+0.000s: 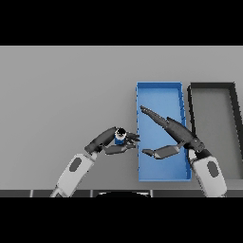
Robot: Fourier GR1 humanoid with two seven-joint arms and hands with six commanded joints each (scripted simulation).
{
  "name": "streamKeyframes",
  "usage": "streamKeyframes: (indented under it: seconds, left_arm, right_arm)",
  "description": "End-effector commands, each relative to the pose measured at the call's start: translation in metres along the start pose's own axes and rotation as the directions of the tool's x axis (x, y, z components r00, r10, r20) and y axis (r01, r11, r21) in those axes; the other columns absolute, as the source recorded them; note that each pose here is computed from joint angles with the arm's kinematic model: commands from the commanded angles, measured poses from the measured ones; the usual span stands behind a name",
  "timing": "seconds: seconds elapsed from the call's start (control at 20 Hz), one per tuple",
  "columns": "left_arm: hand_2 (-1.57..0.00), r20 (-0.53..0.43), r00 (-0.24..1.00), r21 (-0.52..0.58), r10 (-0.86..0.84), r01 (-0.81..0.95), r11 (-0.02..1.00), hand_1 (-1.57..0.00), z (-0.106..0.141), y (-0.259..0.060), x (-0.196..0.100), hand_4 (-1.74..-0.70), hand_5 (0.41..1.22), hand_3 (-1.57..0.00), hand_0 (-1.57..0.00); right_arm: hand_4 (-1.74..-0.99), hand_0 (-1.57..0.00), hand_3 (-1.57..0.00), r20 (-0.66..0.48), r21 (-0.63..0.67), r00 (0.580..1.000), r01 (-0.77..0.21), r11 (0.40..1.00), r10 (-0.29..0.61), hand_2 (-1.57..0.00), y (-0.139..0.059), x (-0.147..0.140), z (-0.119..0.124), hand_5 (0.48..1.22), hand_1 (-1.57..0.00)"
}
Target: Pick up the blue pipe and place it into the blue bin.
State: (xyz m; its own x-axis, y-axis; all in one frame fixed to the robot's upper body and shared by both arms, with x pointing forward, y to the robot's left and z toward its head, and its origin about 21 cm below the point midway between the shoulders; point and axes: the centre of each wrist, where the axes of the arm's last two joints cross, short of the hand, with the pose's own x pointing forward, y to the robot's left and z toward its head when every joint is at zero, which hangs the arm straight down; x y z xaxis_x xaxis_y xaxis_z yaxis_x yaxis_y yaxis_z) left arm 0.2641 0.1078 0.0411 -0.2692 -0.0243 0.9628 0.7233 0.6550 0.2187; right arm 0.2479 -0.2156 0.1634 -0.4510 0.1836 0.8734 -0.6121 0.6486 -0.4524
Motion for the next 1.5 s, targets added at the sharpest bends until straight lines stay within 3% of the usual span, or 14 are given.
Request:
streamKeyframes:
  seconds: [0.0,0.25,0.5,0.7,0.85,0.9,0.95,1.0,1.15,1.3,1.45]
  left_arm:
    - [-1.57,-0.006,1.0,0.001,0.003,-0.003,1.0,-1.57,0.0,-0.003,-0.002,-1.47,1.221,-1.57,-1.57]
    - [-1.57,0.003,1.0,0.005,0.001,-0.001,1.0,-1.57,-0.005,-0.001,0.006,-1.47,1.221,-1.57,-1.57]
    - [-1.57,0.006,1.0,-0.029,0.015,-0.015,0.999,-1.57,-0.004,0.0,0.004,-1.48,1.221,-1.57,-1.57]
    - [-1.57,-0.001,0.998,-0.047,0.056,-0.056,0.997,-1.57,-0.005,0.0,0.0,-1.46,1.221,-1.57,-1.57]
    - [-1.57,0.023,0.998,-0.05,0.051,-0.05,0.998,-1.57,-0.005,0.002,0.001,-1.46,1.221,-1.57,-1.57]
    - [-1.57,-0.012,0.999,-0.043,0.047,-0.048,0.998,-1.57,-0.006,0.001,0.001,-1.51,1.221,-1.57,-1.57]
    - [-1.54,-0.016,0.998,-0.035,0.054,-0.054,0.998,-1.57,-0.007,0.001,0.002,-1.56,1.221,-1.3,-1.57]
    - [-1.53,-0.03,0.998,-0.035,0.062,-0.063,0.997,-1.57,-0.005,0.001,0.001,-1.6,1.221,-1.14,-1.57]
    - [-1.55,-0.022,0.998,-0.032,0.05,-0.051,0.998,-1.57,-0.005,0.004,0.0,-1.67,1.221,-1.23,-1.57]
    - [-1.56,0.005,0.998,-0.031,0.055,-0.055,0.998,-1.57,-0.009,0.0,0.003,-1.7,1.221,-1.33,-1.57]
    - [-1.54,0.006,0.999,-0.038,0.051,-0.051,0.998,-1.57,-0.006,0.004,0.002,-1.72,1.221,-1.41,-1.57]
  right_arm:
    - [-1.256,0.0,0.0,-0.004,0.024,1.0,-0.006,1.0,0.006,0.0,0.001,0.003,-0.004,0.523,0.0]
    - [-1.227,0.0,0.0,-0.027,0.14,0.999,0.039,0.989,-0.035,0.0,0.008,0.01,-0.03,0.528,0.0]
    - [-1.195,0.0,0.0,-0.033,0.265,0.999,0.026,0.964,-0.018,0.0,0.021,0.009,-0.06,0.513,0.0]
    - [-1.208,0.0,0.0,-0.039,0.319,0.999,0.036,0.947,-0.025,0.0,0.029,0.011,-0.085,0.512,0.0]
    - [-1.222,-0.02,-0.05,-0.036,0.359,0.999,0.043,0.932,-0.033,-0.13,0.034,0.012,-0.1,0.517,-0.11]
    - [-1.255,-0.17,-0.14,-0.041,0.371,0.998,0.049,0.928,-0.037,-0.25,0.036,0.01,-0.102,0.519,-0.24]
    - [-1.303,-0.4,-0.31,-0.042,0.374,0.999,0.041,0.926,-0.028,-0.43,0.034,0.011,-0.106,0.52,-0.44]
    - [-1.383,-0.63,-0.5,-0.045,0.381,0.999,0.035,0.924,-0.02,-0.66,0.035,0.011,-0.11,0.523,-0.65]
    - [-1.537,-1.09,-0.9,-0.022,0.388,0.999,0.052,0.92,-0.047,-1.1,0.038,0.008,-0.113,0.6,-1.1]
    - [-1.481,-1.32,-1.23,0.021,0.379,0.993,0.102,0.92,-0.119,-1.33,0.044,0.008,-0.112,0.869,-1.33]
    - [-1.477,-1.44,-1.39,0.064,0.372,0.993,0.066,0.926,-0.096,-1.45,0.048,0.006,-0.109,1.041,-1.45]
